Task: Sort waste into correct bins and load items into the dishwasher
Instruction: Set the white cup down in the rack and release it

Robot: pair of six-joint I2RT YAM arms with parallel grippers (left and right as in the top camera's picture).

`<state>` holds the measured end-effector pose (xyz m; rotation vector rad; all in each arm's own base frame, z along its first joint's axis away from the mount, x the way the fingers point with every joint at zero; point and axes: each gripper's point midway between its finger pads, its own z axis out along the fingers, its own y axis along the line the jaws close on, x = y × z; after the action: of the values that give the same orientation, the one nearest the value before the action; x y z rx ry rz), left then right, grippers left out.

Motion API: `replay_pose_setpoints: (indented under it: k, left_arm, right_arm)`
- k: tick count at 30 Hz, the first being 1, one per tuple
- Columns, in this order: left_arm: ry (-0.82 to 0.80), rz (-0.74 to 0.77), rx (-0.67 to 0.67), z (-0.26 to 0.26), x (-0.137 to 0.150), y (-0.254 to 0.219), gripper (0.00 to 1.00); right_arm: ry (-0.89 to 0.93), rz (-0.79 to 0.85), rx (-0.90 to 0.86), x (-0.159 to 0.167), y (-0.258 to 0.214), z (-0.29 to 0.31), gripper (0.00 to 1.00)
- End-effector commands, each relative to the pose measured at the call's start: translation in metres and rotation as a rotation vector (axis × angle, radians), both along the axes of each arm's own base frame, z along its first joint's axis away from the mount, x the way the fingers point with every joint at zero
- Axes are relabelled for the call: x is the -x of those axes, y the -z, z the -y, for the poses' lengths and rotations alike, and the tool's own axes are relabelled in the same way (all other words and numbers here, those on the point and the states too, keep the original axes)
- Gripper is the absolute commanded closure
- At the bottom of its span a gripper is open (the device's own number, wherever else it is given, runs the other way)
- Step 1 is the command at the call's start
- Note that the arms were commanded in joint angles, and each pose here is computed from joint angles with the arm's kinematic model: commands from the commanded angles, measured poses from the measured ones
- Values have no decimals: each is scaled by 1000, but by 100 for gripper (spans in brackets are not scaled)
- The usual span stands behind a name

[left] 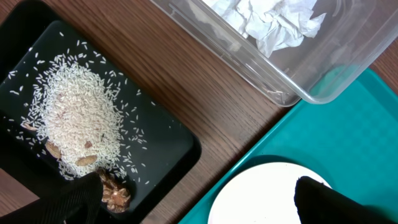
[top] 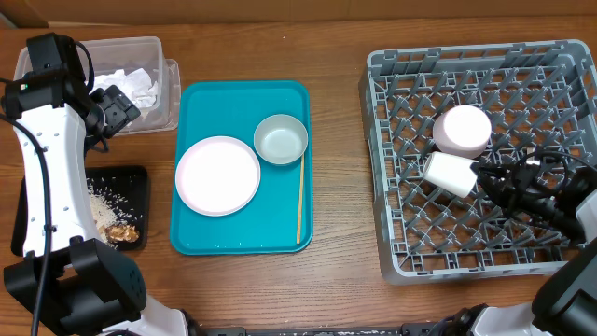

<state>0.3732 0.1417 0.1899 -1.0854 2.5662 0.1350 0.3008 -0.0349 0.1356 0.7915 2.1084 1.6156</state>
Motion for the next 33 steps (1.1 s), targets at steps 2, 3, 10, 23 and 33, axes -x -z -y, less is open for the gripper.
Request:
replay_pose_setpoints:
  k: [2, 3, 10, 23, 33]
  left_arm:
    - [-12, 24, -16, -2, -2, -9, 0]
    - [-12, 24, -17, -2, -1, -9, 0]
    - [-12, 24, -16, -2, -2, -9, 0]
    - [-12, 24, -17, -2, -1, -9, 0]
    - [-12, 24, -17, -2, -1, -9, 0]
  right_arm:
    - [18, -64, 126, 0, 12, 18, 94]
    - [18, -67, 133, 0, 11, 19, 94]
    - [48, -188, 255, -1, 23, 39, 91]
    - [200, -411, 460, 6, 31, 82, 91]
    - [230, -215, 640, 12, -44, 54, 91]
